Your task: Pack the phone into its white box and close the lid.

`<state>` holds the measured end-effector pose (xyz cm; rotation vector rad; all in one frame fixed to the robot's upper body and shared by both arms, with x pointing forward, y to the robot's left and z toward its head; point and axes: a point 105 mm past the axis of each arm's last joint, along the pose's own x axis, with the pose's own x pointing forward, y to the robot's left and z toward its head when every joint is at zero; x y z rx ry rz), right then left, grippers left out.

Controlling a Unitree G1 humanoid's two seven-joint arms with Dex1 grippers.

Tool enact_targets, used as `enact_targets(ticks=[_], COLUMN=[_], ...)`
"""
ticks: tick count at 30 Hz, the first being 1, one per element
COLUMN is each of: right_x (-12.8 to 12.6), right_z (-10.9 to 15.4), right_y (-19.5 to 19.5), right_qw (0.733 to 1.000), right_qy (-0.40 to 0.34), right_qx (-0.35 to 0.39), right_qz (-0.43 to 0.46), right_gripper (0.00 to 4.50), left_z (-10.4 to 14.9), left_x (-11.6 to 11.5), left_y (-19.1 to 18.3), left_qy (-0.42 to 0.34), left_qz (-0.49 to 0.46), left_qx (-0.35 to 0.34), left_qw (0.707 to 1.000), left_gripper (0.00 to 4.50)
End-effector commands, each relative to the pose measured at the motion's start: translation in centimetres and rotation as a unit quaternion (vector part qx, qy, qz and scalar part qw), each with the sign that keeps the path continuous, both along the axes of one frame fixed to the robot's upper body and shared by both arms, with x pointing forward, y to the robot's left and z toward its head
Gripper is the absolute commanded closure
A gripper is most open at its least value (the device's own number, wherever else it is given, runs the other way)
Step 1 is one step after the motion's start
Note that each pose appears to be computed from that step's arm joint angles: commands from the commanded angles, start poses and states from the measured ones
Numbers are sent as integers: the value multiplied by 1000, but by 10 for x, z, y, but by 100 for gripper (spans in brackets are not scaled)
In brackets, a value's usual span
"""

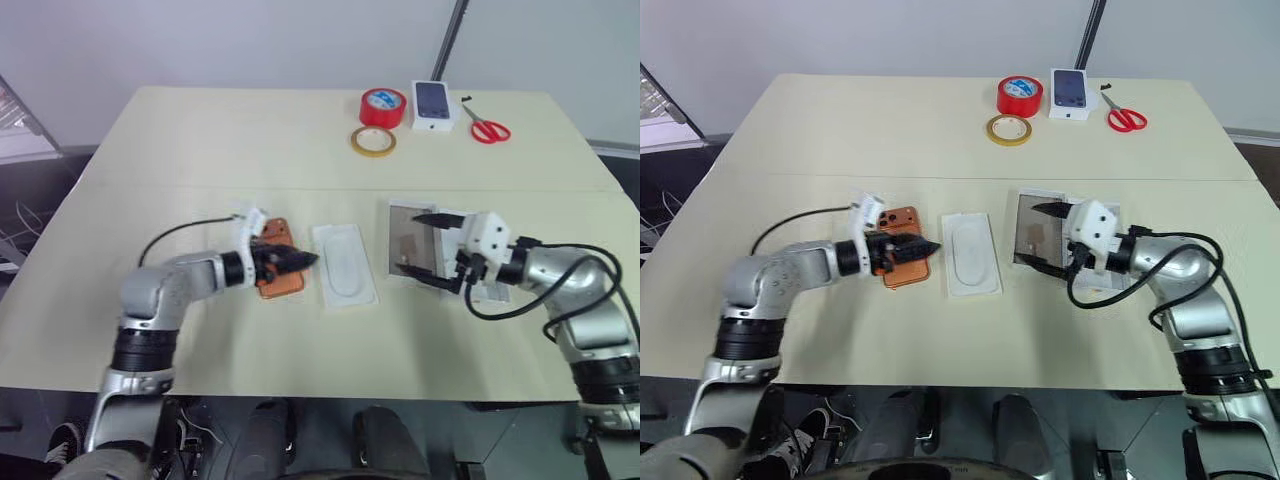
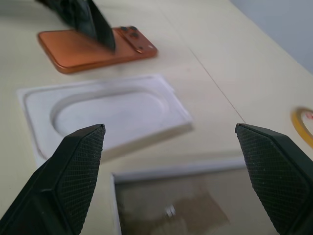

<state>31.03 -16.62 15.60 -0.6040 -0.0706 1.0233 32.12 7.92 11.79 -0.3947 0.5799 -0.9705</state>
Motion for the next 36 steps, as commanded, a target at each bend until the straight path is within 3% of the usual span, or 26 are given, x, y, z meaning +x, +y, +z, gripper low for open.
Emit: enact_targets(ticks=[1,10,19,22,25,28,36], right_x=[2,1,2,2,3,3,0], right_z=[3,-3,-1,1,4,7,0], right_y=[-2,-3,-4,-3,-2,-3,-1], right_qw=[1000,1000,999,999,999,998,999], right_qy=[-18,-19,-30,-37,-42,-45,-29], right_qx=[-2,1,12,12,12,15,14], right_qz=[-3,-10,-26,-26,-27,-29,-20], right_gripper=[5,5,5,0,0,0,0], left_z=[17,2,-8,-12,-18,-21,-10], left_x=[0,2,16,13,12,12,17], left_y=[-3,-15,-31,-38,-39,-38,-24], left_qy=[18,77,153,170,178,184,179], left_qz=[-3,-3,26,22,27,32,50], left_qx=[-10,61,24,17,25,25,9], left_qw=[1000,995,988,985,983,982,983], left_gripper=[79,79,79,163,323,448,448])
